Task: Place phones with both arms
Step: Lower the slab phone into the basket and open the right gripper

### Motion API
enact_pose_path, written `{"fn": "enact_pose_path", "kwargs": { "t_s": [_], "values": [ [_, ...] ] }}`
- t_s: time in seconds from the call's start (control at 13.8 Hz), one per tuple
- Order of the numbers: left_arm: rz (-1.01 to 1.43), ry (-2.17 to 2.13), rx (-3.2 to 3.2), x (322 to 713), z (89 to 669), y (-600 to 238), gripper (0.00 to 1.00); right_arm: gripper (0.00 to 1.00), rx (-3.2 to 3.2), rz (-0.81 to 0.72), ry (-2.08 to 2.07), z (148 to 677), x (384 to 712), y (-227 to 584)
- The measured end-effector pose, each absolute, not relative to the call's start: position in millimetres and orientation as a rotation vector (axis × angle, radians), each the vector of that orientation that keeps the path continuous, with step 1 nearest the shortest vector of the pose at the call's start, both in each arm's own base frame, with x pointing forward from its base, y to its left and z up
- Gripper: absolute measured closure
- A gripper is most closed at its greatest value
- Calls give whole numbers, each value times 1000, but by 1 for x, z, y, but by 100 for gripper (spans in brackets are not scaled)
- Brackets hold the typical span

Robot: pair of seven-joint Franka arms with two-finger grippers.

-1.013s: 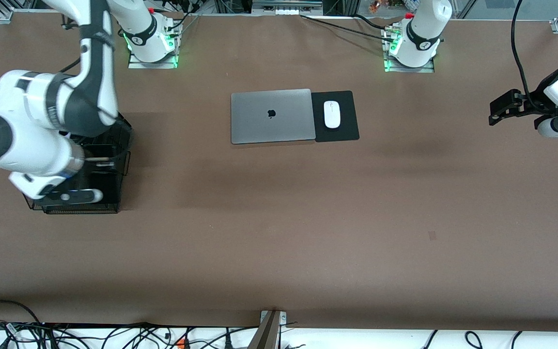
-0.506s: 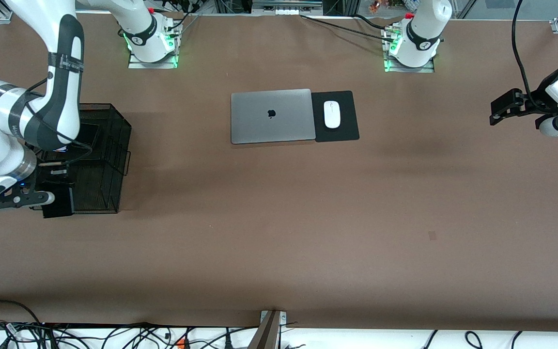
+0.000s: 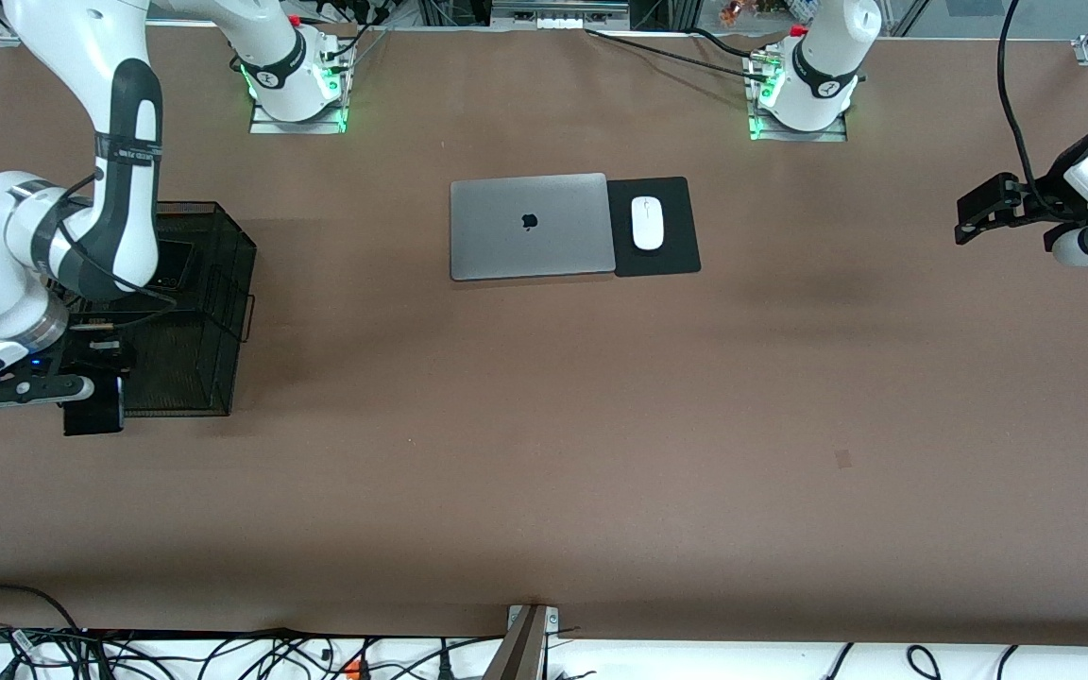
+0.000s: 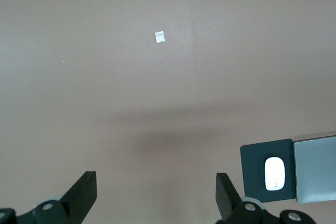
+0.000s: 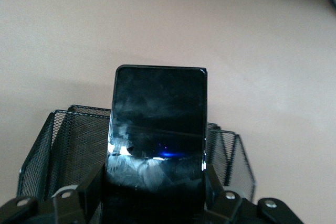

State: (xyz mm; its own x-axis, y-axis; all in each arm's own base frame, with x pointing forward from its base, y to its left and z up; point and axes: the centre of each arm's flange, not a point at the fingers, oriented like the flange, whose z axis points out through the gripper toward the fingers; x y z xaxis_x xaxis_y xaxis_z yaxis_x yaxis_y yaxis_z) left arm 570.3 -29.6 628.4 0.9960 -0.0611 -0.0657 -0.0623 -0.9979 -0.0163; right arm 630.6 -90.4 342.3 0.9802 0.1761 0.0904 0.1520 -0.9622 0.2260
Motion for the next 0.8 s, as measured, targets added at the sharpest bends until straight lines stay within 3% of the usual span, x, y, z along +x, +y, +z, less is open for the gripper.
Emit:
{"fn": "enact_pose_path", "kwargs": {
  "t_s": [0.8],
  "values": [
    [102,91,-3120,570,628,-28,0,20,3027,102,76,272,618,-114]
  ]
}}
